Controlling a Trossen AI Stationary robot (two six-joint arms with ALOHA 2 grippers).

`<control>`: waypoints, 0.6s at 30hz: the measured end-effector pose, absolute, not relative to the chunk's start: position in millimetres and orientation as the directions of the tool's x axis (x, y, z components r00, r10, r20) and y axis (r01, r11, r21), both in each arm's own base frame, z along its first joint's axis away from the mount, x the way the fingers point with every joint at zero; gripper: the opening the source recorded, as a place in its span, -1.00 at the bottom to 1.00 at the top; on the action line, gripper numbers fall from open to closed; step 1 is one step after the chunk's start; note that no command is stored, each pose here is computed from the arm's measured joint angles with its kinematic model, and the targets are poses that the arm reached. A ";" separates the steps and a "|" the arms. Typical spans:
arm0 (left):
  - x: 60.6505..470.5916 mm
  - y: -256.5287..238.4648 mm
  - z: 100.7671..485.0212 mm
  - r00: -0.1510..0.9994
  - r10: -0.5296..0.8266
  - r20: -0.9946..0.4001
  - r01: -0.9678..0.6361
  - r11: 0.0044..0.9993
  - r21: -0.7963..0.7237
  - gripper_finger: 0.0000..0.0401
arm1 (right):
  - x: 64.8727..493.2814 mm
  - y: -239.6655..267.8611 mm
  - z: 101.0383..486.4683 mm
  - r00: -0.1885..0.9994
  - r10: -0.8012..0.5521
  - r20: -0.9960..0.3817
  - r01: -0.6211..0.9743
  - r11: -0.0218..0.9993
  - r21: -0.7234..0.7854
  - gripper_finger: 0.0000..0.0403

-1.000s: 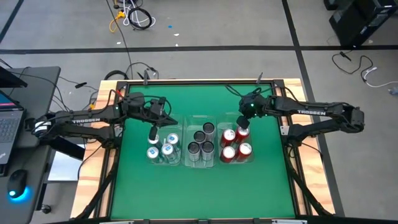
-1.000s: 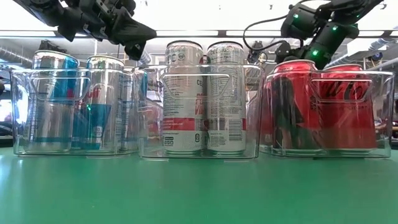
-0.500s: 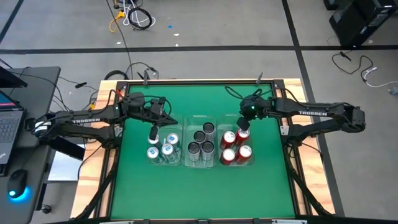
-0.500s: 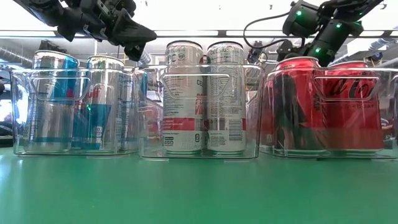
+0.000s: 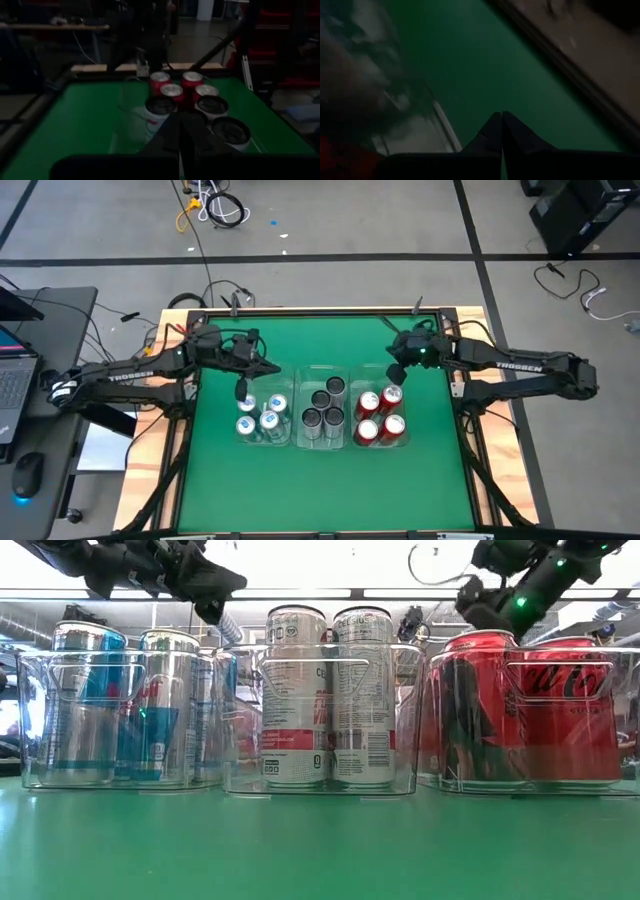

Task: Sort soda cans
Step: Return to Home Position

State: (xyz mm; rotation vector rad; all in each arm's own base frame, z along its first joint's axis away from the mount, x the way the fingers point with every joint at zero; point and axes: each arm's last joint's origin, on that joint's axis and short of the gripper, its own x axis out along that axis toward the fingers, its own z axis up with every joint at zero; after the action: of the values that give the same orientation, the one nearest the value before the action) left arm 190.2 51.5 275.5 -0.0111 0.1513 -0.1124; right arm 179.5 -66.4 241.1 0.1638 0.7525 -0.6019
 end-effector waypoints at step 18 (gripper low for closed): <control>160.9 60.6 250.3 0.999 -0.008 0.048 0.004 0.998 0.067 -1.00 | 179.2 -61.2 223.7 0.944 -0.140 -0.298 0.137 0.990 -0.031 -1.00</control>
State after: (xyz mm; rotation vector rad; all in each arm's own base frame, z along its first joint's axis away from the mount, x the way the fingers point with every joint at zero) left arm 160.9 60.6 250.3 0.0665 -0.0478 -0.0060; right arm 179.2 -61.2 223.7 -0.0095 0.3045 -0.1413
